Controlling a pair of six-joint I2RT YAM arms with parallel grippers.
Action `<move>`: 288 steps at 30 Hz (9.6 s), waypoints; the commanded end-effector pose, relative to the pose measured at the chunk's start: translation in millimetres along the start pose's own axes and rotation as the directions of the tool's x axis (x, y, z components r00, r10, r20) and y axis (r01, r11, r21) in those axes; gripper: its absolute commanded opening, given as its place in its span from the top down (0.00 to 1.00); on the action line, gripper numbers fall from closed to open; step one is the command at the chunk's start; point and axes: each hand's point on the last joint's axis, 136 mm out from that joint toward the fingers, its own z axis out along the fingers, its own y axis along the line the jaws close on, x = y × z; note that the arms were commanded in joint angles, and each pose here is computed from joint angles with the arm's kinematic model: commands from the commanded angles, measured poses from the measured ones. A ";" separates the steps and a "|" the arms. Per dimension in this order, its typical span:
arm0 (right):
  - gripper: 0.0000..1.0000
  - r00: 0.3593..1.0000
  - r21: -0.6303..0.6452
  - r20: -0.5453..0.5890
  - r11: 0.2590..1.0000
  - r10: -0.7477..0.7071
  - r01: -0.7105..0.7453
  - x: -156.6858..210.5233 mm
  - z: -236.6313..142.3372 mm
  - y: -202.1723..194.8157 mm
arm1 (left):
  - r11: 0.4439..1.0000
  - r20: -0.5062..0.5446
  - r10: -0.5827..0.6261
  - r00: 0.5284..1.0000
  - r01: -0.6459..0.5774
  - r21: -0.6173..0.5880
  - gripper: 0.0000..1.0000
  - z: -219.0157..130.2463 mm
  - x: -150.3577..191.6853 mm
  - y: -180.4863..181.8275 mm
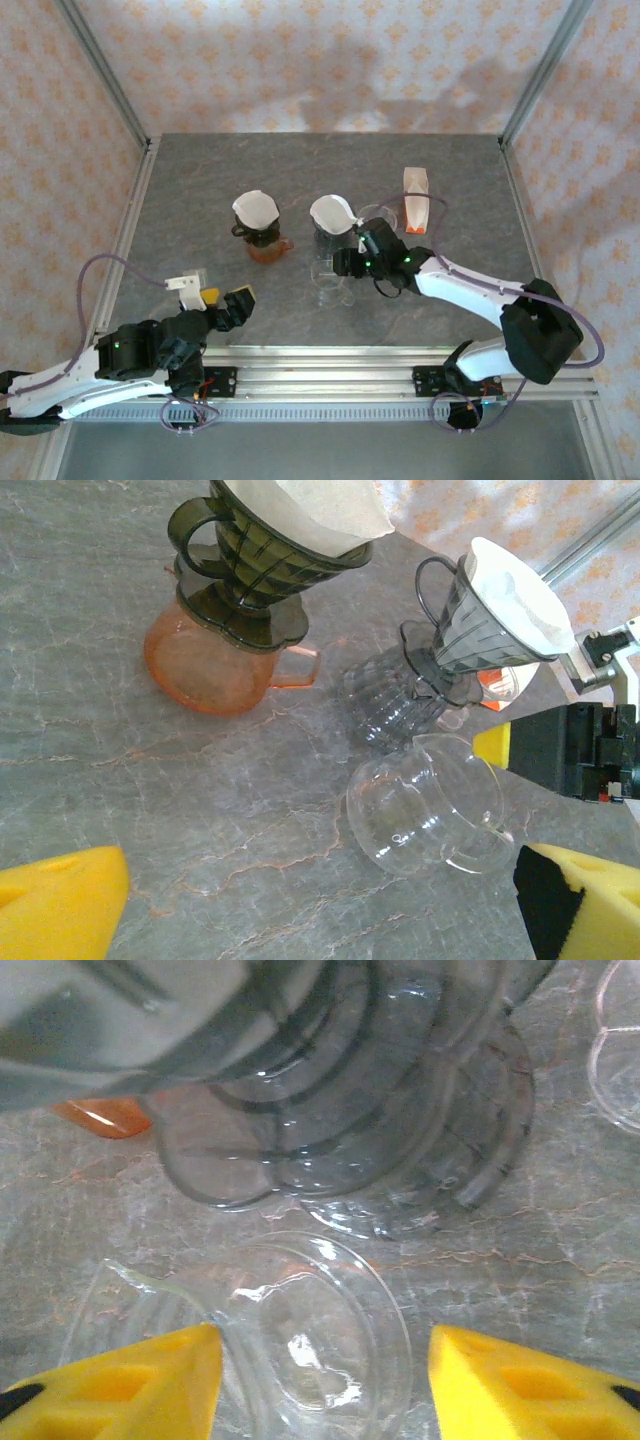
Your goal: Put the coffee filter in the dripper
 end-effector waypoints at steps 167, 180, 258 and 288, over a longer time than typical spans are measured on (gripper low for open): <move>0.86 0.989 0.036 -0.137 0.998 0.059 -0.055 38.0 -73.0 45.8 | 0.997 0.054 -0.075 0.996 0.076 -0.028 0.00 -2.8 0.0 23.7; 0.46 0.996 0.048 -0.064 0.997 0.065 -0.062 27.0 -87.8 41.3 | 0.997 0.053 -0.071 0.996 0.072 -0.025 0.00 -2.6 -0.6 21.8; 0.73 0.999 0.769 0.012 0.638 0.033 -0.030 -186.3 -48.7 -233.1 | 0.970 -0.178 0.161 0.971 -0.189 -0.155 0.00 36.1 18.8 -12.2; 1.00 0.969 0.659 0.231 0.718 0.091 -0.224 -159.9 -112.6 -191.1 | 0.978 -0.176 0.129 0.976 -0.155 -0.142 0.00 34.8 19.9 -10.2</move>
